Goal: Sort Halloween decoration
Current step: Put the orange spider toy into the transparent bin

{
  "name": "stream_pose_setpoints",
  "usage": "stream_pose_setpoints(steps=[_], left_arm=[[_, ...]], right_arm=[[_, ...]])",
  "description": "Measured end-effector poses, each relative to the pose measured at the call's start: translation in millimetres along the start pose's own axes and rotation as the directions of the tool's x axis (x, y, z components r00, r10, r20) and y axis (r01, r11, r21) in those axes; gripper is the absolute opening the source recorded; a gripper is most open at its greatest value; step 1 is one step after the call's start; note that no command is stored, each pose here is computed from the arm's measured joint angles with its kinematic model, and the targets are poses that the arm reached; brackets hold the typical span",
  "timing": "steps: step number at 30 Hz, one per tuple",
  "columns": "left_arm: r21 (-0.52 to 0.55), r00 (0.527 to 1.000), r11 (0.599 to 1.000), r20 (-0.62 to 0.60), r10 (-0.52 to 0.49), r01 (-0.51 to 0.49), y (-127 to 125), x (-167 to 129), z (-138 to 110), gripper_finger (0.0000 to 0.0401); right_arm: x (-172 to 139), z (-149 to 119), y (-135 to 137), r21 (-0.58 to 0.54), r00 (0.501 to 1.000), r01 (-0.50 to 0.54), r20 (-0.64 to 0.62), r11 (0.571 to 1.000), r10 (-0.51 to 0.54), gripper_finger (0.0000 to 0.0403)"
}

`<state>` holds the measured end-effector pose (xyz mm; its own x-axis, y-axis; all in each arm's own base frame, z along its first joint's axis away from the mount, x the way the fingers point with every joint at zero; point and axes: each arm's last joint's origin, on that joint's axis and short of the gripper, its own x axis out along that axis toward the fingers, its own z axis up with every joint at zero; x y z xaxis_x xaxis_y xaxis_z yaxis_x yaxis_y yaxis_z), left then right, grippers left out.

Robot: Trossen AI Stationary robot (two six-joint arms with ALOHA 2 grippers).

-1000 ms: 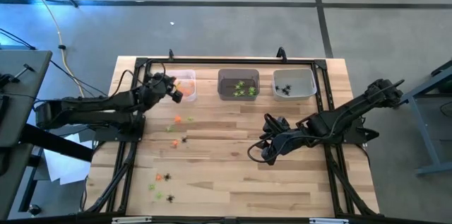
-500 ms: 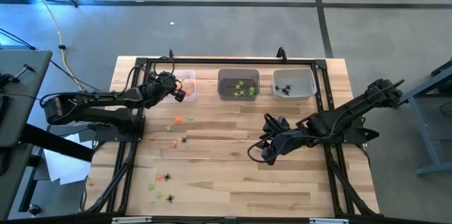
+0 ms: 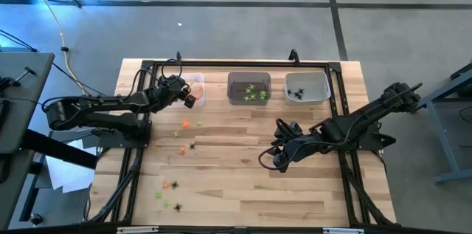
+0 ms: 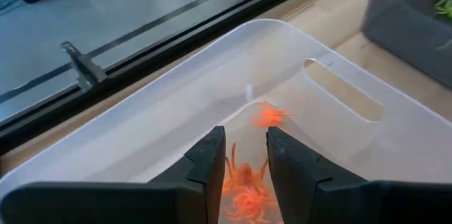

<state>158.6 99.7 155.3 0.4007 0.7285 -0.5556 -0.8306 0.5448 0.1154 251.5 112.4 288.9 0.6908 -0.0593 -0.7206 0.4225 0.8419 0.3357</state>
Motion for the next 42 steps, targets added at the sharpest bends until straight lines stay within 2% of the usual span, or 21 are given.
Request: stream_pose_setpoints(steps=[7, 29, 42], left_arm=[[-0.051, 0.997, 0.996, -0.02, -0.077, 0.076, -2.2, -0.1, -0.9, 0.0097], [-0.014, 0.992, 0.996, -0.092, -0.086, 0.085, -1.3, -0.5, -7.7, 0.0099], [0.016, 0.989, 0.997, -0.127, -0.076, 0.079, -3.3, 5.2, -12.2, 0.017]], right_arm=[[0.0, 0.0, 0.0, 0.0, 1.0, 0.0, 0.0, 1.0, 0.0, 0.0171], [0.0, 0.0, 0.0, 0.0, 1.0, 0.0, 0.0, 1.0, 0.0, 0.0171], [0.0, 0.0, 0.0, 0.0, 1.0, 0.0, 0.0, 1.0, 0.0, 0.0171]])
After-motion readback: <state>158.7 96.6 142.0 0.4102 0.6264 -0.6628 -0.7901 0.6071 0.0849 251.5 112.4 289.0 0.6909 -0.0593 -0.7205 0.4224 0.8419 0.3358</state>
